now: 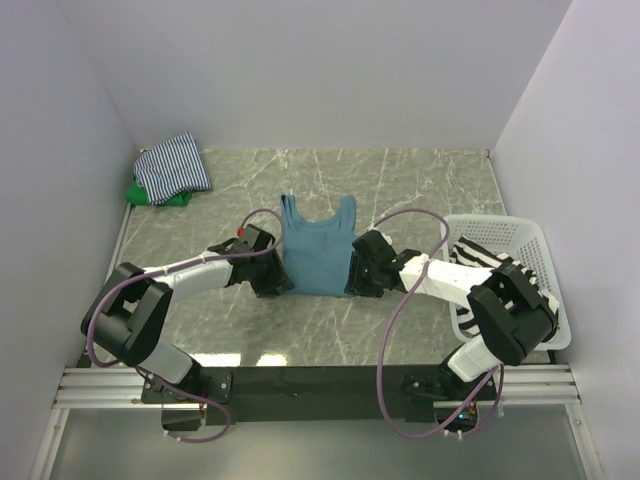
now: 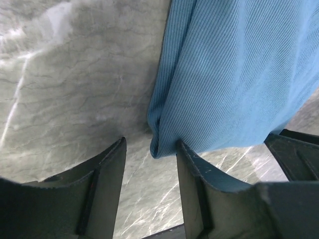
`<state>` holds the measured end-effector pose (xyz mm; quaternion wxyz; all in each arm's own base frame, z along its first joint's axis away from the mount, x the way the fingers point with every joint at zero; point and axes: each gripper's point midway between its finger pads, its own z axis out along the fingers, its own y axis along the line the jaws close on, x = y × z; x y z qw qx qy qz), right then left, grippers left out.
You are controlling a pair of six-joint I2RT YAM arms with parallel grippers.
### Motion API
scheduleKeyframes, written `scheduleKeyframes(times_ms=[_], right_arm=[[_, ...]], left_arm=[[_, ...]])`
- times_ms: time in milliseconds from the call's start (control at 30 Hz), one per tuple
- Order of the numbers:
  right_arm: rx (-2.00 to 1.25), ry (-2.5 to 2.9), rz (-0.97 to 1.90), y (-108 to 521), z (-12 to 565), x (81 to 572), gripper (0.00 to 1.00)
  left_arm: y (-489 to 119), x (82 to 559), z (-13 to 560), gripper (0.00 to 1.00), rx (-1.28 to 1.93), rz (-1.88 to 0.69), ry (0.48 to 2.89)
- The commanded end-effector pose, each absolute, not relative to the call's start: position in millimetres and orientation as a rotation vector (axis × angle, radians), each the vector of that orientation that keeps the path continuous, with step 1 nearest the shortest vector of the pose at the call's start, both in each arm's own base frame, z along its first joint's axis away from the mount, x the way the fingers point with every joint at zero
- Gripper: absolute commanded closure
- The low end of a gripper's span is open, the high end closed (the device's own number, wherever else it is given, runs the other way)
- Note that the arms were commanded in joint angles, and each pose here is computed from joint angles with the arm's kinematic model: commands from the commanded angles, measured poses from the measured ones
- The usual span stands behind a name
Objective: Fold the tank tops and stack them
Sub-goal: Fold the tank top
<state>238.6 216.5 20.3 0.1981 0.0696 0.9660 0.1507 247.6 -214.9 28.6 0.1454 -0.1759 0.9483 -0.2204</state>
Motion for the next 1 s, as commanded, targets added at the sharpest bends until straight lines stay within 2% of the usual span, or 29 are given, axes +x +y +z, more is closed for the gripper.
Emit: scheduleKeyframes(times_ms=[0, 267, 333, 367, 467, 500, 567, 633, 667, 967], right_arm=[[0.254, 2.648, 0.488, 224, 29, 242, 0.48], [0.301, 2.656, 0.504, 226, 17, 241, 0.49], [0.303, 2.655, 0.503, 226, 16, 241, 0.51], [0.300, 2.651, 0.510, 227, 16, 242, 0.52], [0.292, 2.661, 0.513, 228, 15, 240, 0.64], [0.288, 2.660, 0.514, 229, 15, 241, 0.73], [0.272, 2.670, 0.496, 229, 14, 240, 0.81], [0.246, 2.671, 0.487, 230, 16, 238, 0.98], [0.237, 2.679, 0.474, 229, 16, 236, 1.00], [0.090, 2.737, 0.440, 225, 27, 200, 1.00]], left_arm=[[-219, 251, 24, 0.50, -0.528, -0.643, 2.709], [-220, 251, 18, 0.58, -0.563, -0.632, 2.695], [-218, 254, 19, 0.64, -0.565, -0.613, 2.683], [-217, 255, 19, 0.72, -0.558, -0.608, 2.683], [-217, 256, 19, 0.82, -0.546, -0.603, 2.678], [-218, 256, 19, 0.90, -0.542, -0.603, 2.679], [-218, 254, 18, 0.99, -0.525, -0.605, 2.692], [-216, 251, 17, 0.99, -0.513, -0.595, 2.704], [-215, 247, 17, 0.99, -0.494, -0.583, 2.721], [-203, 196, 18, 0.99, -0.413, -0.545, 2.839]])
